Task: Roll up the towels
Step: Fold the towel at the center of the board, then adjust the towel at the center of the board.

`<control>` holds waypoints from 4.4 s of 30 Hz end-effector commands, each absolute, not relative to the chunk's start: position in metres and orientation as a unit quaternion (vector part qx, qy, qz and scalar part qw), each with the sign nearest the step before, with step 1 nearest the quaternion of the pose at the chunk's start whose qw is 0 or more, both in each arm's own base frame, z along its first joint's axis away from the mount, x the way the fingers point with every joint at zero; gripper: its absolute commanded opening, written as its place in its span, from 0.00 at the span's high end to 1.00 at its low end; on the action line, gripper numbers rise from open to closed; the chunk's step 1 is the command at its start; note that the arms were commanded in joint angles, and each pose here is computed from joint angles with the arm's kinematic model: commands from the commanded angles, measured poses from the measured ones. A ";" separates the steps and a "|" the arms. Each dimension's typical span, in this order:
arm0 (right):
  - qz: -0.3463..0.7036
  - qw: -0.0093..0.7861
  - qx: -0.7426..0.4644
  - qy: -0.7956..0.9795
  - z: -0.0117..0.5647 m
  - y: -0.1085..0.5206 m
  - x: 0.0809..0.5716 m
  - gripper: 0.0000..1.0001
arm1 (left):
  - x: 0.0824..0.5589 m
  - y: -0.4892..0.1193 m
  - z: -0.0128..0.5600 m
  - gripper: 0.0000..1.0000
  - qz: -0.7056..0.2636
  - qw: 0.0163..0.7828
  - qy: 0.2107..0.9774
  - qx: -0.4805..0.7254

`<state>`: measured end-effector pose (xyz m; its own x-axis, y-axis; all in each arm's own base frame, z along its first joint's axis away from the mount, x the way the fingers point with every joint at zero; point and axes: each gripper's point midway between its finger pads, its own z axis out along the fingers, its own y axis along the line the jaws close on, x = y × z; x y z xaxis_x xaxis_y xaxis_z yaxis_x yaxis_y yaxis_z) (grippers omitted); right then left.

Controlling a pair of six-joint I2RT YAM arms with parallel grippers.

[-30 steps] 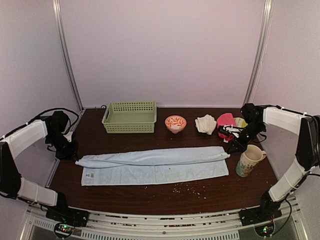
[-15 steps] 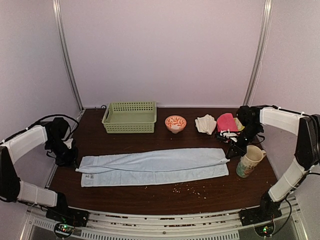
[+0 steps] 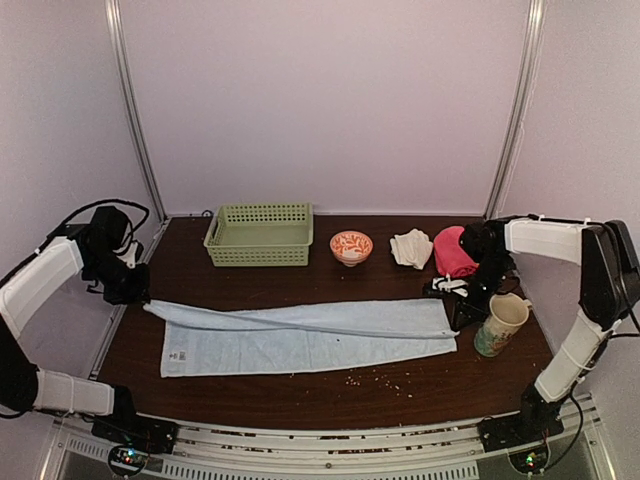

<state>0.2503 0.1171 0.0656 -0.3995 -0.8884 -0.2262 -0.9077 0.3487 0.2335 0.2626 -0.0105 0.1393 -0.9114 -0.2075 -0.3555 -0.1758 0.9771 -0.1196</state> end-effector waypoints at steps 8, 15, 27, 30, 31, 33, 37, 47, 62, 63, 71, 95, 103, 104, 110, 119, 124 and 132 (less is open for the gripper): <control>0.121 -0.015 -0.573 0.811 0.053 0.107 0.247 1.00 | 0.229 -0.006 0.109 1.00 -0.021 0.127 0.983 -0.129; 0.120 -0.022 -0.578 0.807 0.050 0.109 0.244 1.00 | 0.218 0.000 0.102 1.00 -0.001 0.102 0.984 -0.143; 0.139 -0.029 -0.611 0.779 0.069 0.114 0.224 0.75 | 0.202 -0.017 0.111 0.76 -0.051 0.113 0.980 -0.157; 0.142 -0.008 -0.612 0.778 0.083 0.121 0.231 0.74 | 0.214 -0.014 0.134 0.73 -0.049 0.158 0.973 -0.161; 0.148 -0.001 -0.611 0.778 0.087 0.124 0.234 0.74 | 0.220 -0.012 0.141 0.72 -0.046 0.171 0.971 -0.163; 0.162 0.017 -0.605 0.779 0.095 0.134 0.244 0.74 | 0.231 -0.009 0.147 0.70 -0.040 0.193 0.966 -0.166; 0.121 0.091 -0.543 0.826 0.093 0.147 0.300 0.75 | 0.250 -0.010 0.131 0.74 -0.042 0.188 0.968 -0.161; 0.077 0.099 -0.461 0.878 0.052 0.147 0.345 0.68 | 0.268 -0.005 0.068 0.68 -0.016 0.138 0.977 -0.161; -0.058 0.104 -0.386 0.915 0.024 0.114 0.394 0.66 | 0.283 -0.015 0.019 0.77 -0.036 0.107 0.981 -0.160; -0.074 0.107 -0.378 0.917 0.023 0.109 0.400 0.66 | 0.285 -0.015 0.020 0.78 -0.037 0.113 0.980 -0.161; -0.101 0.144 -0.367 0.914 0.048 0.108 0.433 0.64 | 0.314 -0.026 0.057 0.79 -0.082 0.196 0.965 -0.152; 0.011 0.100 -0.487 0.868 0.062 0.132 0.318 0.58 | 0.171 -0.049 0.025 0.58 -0.115 -0.048 0.973 -0.193; -0.011 0.075 -0.496 0.865 0.037 0.123 0.318 0.59 | 0.168 -0.056 0.014 0.74 -0.135 -0.064 0.971 -0.188; -0.014 0.072 -0.498 0.864 0.034 0.122 0.317 0.59 | 0.170 -0.055 0.014 0.77 -0.134 -0.060 0.971 -0.187; -0.020 0.063 -0.501 0.863 0.024 0.118 0.314 0.60 | 0.180 -0.052 0.023 0.97 -0.128 -0.040 0.973 -0.187; -0.024 0.050 -0.503 0.862 0.014 0.113 0.310 0.60 | 0.190 -0.036 0.041 0.80 -0.085 -0.013 0.977 -0.194; -0.025 0.043 -0.504 0.862 0.010 0.111 0.308 0.60 | 0.197 -0.035 0.039 0.66 -0.083 -0.005 0.977 -0.197; -0.027 0.034 -0.504 0.863 0.004 0.109 0.306 0.61 | 0.199 -0.052 0.022 0.71 -0.132 -0.006 0.972 -0.192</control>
